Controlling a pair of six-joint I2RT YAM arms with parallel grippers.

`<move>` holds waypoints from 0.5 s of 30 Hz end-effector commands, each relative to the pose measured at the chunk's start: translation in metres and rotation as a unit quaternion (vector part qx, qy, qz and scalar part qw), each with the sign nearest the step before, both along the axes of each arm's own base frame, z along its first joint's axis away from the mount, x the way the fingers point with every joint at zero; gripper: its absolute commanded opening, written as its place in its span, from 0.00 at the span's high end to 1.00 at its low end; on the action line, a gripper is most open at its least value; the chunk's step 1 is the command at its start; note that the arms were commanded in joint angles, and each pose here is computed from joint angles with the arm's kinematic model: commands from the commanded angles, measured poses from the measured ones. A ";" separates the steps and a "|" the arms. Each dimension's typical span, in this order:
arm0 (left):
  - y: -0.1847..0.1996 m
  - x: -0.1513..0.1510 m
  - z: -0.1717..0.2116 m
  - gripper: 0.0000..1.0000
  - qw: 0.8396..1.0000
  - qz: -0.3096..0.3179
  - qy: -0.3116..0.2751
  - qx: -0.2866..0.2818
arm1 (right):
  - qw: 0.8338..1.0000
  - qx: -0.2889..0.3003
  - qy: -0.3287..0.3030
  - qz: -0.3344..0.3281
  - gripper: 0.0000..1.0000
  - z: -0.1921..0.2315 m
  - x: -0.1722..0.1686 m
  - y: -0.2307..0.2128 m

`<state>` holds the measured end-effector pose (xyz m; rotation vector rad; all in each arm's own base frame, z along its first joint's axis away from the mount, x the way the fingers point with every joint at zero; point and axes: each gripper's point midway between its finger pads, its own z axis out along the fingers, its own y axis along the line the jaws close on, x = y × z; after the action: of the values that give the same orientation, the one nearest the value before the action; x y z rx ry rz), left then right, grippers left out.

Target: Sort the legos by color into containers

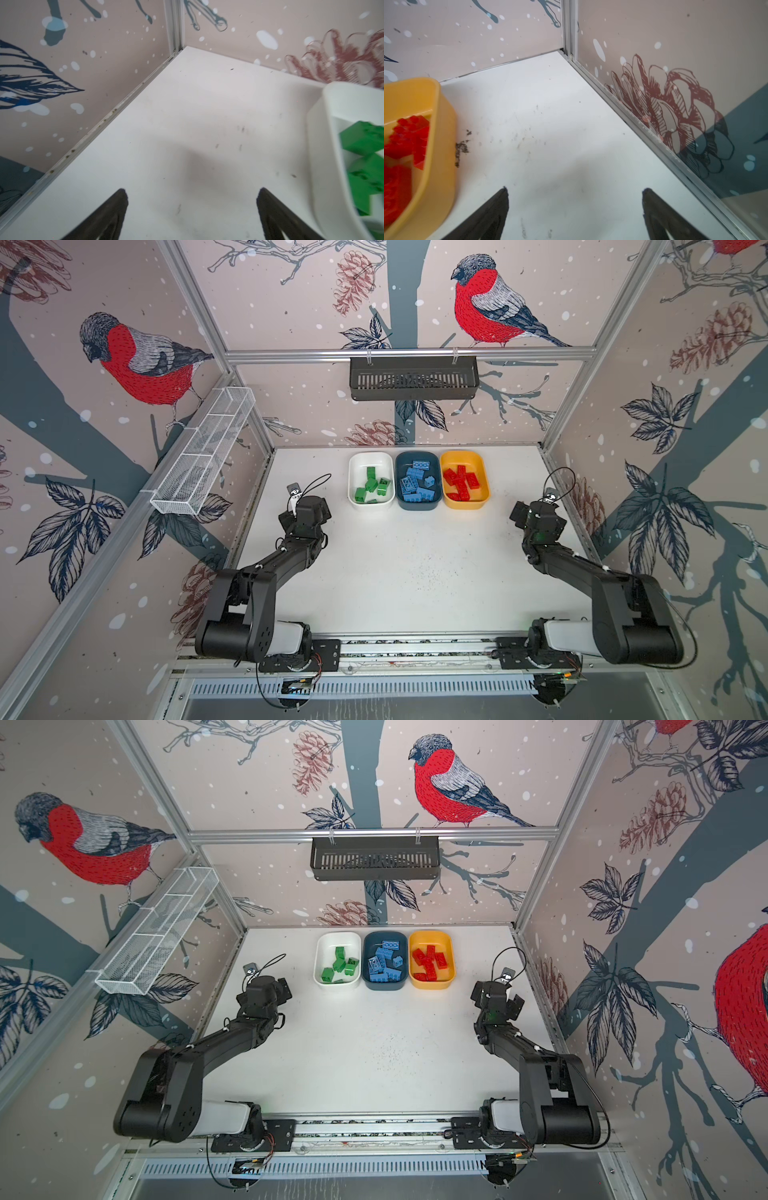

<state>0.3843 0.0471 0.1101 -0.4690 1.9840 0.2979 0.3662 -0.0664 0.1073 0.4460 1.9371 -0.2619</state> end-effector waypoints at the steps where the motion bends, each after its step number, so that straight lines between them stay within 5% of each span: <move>1: -0.004 0.016 0.013 0.03 0.996 -0.045 -0.064 0.038 | 0.993 0.002 -0.096 0.074 0.01 0.023 0.009 0.016; 8: -0.018 0.011 0.017 0.01 0.986 -0.106 -0.111 0.063 | 0.960 -0.044 -0.163 0.222 0.01 0.027 0.001 0.066; 10: -0.022 0.001 0.023 0.01 0.981 -0.115 -0.146 0.062 | 0.975 -0.032 -0.112 0.189 0.01 0.014 0.011 0.055; 12: -0.021 -0.013 0.024 0.01 0.974 -0.114 -0.181 0.071 | 0.975 -0.043 -0.135 0.172 0.01 0.020 0.007 0.052; 15: -0.015 -0.011 0.016 0.02 0.982 -0.098 -0.151 0.057 | 0.978 -0.038 -0.121 0.165 0.01 0.017 0.009 0.050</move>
<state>0.3639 0.0325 0.0872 -0.2126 1.8409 0.2374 0.3712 -0.0118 0.1098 0.0757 1.7722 -0.0385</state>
